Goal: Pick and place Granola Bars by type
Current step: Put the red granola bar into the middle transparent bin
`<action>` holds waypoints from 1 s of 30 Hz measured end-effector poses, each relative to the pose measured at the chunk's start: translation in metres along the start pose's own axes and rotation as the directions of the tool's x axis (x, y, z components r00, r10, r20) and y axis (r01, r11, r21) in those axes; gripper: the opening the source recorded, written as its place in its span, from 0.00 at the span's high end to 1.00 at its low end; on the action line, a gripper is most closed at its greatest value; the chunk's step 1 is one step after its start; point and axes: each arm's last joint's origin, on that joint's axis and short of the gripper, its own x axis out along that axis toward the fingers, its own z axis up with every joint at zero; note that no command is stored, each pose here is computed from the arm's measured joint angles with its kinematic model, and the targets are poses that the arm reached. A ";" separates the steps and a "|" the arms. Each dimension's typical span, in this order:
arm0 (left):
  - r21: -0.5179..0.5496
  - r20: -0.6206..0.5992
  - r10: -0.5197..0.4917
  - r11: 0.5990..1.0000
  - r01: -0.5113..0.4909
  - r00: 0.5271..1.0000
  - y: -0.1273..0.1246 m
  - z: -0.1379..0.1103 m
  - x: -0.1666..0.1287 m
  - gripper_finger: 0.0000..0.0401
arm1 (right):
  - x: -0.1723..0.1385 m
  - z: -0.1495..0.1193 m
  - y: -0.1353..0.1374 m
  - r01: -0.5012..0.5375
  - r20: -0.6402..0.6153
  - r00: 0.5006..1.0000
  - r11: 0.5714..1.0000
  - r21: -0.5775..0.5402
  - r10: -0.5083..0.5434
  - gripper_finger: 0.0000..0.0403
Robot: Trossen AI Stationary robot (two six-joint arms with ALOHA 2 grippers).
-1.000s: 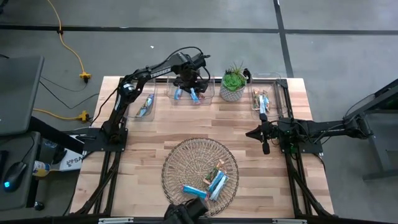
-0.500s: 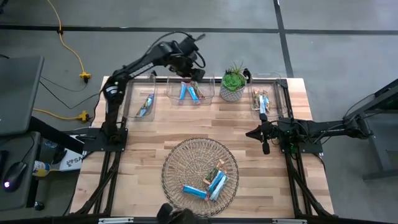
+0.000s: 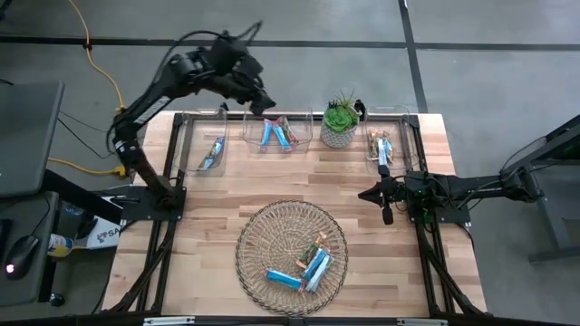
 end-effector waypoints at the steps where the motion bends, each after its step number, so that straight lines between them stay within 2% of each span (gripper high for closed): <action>1: 0.014 0.014 -0.022 1.000 0.022 1.000 -0.004 -0.002 -0.009 0.42 | 0.000 0.000 0.000 0.000 0.000 1.000 1.000 0.000 0.000 0.97; 10: 0.166 0.099 -0.201 0.969 0.183 0.975 -0.036 -0.025 -0.080 0.42 | 0.000 0.000 0.000 0.000 0.000 1.000 1.000 0.000 0.000 0.97; 15: 0.209 0.073 -0.322 0.930 0.301 0.944 -0.051 -0.042 -0.107 0.42 | 0.000 0.000 0.000 0.000 0.000 1.000 1.000 0.000 0.000 0.97; 20: 0.228 0.014 -0.408 0.890 0.394 0.913 -0.067 -0.059 -0.124 0.42 | 0.000 0.000 0.000 0.000 0.000 1.000 1.000 0.000 0.000 0.97; 30: 0.338 -0.077 -0.451 0.827 0.449 0.889 -0.103 -0.088 -0.133 0.42 | 0.000 0.000 0.000 0.000 0.000 1.000 1.000 0.000 0.000 0.97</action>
